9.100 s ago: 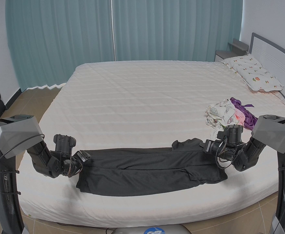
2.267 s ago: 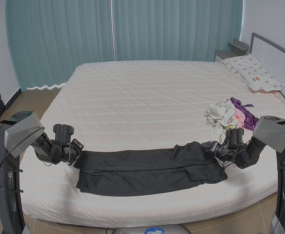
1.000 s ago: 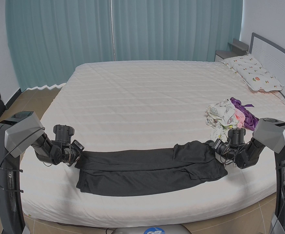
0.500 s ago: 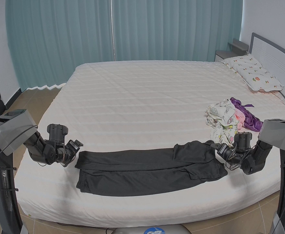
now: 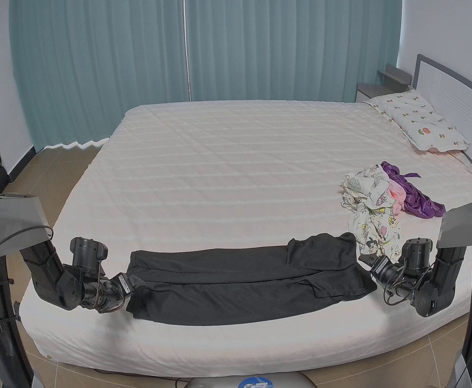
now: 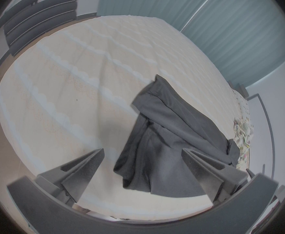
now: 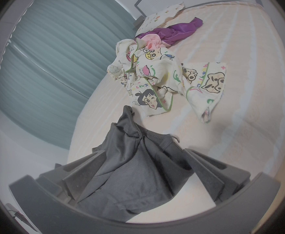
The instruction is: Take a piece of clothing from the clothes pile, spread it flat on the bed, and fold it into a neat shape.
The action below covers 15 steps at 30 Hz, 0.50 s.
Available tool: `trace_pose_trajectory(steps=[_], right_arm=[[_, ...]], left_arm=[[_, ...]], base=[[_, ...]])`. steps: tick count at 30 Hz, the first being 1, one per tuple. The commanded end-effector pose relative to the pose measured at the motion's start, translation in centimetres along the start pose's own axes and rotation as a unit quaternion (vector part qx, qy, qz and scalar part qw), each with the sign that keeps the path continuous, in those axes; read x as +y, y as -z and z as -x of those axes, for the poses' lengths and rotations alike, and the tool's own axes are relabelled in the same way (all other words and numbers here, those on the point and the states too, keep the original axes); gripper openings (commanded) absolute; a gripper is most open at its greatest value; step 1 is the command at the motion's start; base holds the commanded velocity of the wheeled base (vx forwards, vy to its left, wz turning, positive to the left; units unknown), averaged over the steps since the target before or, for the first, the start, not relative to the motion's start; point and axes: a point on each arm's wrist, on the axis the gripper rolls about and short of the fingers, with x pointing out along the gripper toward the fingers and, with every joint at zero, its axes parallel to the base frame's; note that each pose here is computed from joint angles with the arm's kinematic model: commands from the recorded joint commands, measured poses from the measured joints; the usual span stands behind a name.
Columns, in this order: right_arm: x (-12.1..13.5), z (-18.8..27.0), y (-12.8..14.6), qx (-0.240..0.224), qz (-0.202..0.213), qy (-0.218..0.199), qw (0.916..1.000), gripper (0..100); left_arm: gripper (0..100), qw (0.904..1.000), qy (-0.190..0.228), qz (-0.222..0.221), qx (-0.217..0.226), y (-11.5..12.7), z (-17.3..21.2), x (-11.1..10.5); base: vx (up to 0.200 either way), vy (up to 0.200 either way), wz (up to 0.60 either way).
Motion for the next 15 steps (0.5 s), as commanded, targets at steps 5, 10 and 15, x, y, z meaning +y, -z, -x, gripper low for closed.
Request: trace_pose_trajectory(steps=[5,10,15], right_arm=[[-0.9,1.8,1.2,0.006,-0.012,-0.004,0.9999,100],[-0.8,2.0,1.2,0.005,-0.011,-0.007,0.9999,100],[-0.8,1.9,1.2,0.005,-0.011,-0.009,0.9999,100]], left_arm=[[100,0.9988,-0.029,-0.036,-0.014,2.6,-1.4,-0.6],[100,0.9987,-0.031,-0.038,-0.013,2.8,-1.6,-0.6],[100,0.9987,-0.034,-0.037,-0.009,3.0,-1.5,-0.4]], base=[[0.0,0.0,0.0],[0.0,0.0,0.0],[0.0,0.0,0.0]])
